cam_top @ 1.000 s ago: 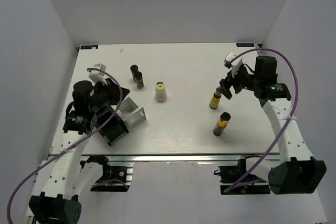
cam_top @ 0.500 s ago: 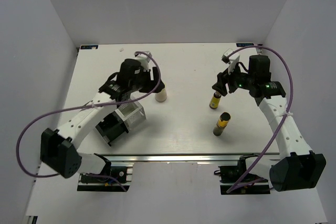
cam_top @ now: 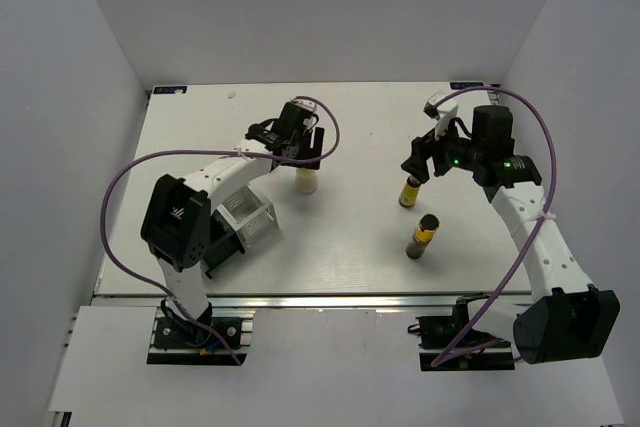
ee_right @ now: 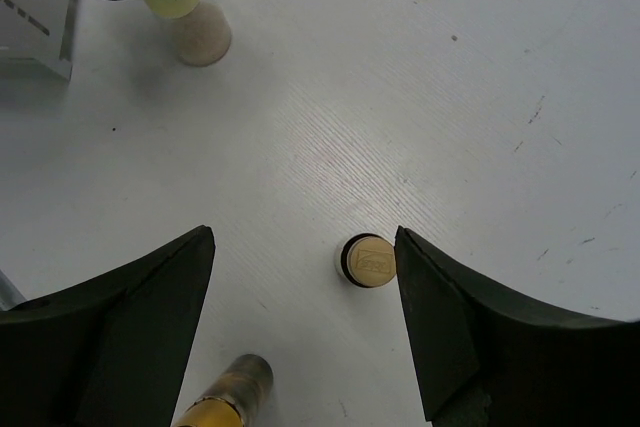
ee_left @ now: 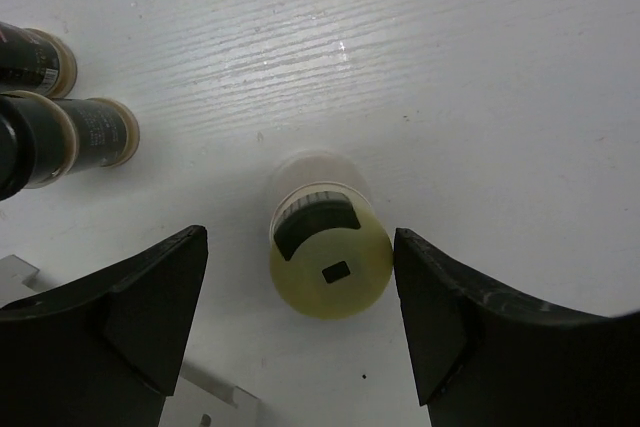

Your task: Organize the condiment bottles

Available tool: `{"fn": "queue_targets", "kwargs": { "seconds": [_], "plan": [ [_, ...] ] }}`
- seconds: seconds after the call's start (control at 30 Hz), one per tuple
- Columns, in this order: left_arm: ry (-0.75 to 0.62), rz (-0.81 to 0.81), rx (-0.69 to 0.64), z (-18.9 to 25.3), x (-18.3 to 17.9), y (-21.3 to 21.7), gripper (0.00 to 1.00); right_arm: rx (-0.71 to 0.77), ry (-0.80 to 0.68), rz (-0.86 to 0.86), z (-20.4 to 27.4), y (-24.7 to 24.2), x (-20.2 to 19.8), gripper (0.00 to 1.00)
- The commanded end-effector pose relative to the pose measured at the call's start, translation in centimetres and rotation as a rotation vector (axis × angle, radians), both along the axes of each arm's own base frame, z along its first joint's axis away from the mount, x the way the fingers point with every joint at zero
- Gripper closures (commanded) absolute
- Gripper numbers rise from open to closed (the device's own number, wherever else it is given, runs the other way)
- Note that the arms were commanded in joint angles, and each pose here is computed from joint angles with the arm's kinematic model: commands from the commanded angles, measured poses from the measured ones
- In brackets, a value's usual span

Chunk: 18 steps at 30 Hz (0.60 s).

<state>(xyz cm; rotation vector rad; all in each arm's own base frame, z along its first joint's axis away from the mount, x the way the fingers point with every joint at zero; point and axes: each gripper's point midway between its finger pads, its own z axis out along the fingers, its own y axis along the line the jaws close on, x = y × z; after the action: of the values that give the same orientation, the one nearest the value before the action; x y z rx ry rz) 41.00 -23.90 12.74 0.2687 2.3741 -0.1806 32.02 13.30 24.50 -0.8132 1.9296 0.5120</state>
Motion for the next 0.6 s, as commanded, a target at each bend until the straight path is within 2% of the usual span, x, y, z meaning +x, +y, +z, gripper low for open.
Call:
{"fn": "queue_targets", "kwargs": {
  "seconds": [0.0,0.3,0.57],
  "plan": [
    [-0.049,-0.020,-0.006,2.2,0.9,-0.7,0.16,0.011,-0.038,-0.013,0.9,0.1,0.3,0.22],
    [-0.005,-0.026,0.014,0.0,0.6,-0.8,0.21,-0.004,-0.031,-0.023,0.5,-0.1,0.9,0.21],
    [0.030,-0.032,0.020,-1.3,0.4,-0.9,0.37,-0.013,-0.034,-0.028,0.6,-0.3,1.1,0.21]
  ]
}}
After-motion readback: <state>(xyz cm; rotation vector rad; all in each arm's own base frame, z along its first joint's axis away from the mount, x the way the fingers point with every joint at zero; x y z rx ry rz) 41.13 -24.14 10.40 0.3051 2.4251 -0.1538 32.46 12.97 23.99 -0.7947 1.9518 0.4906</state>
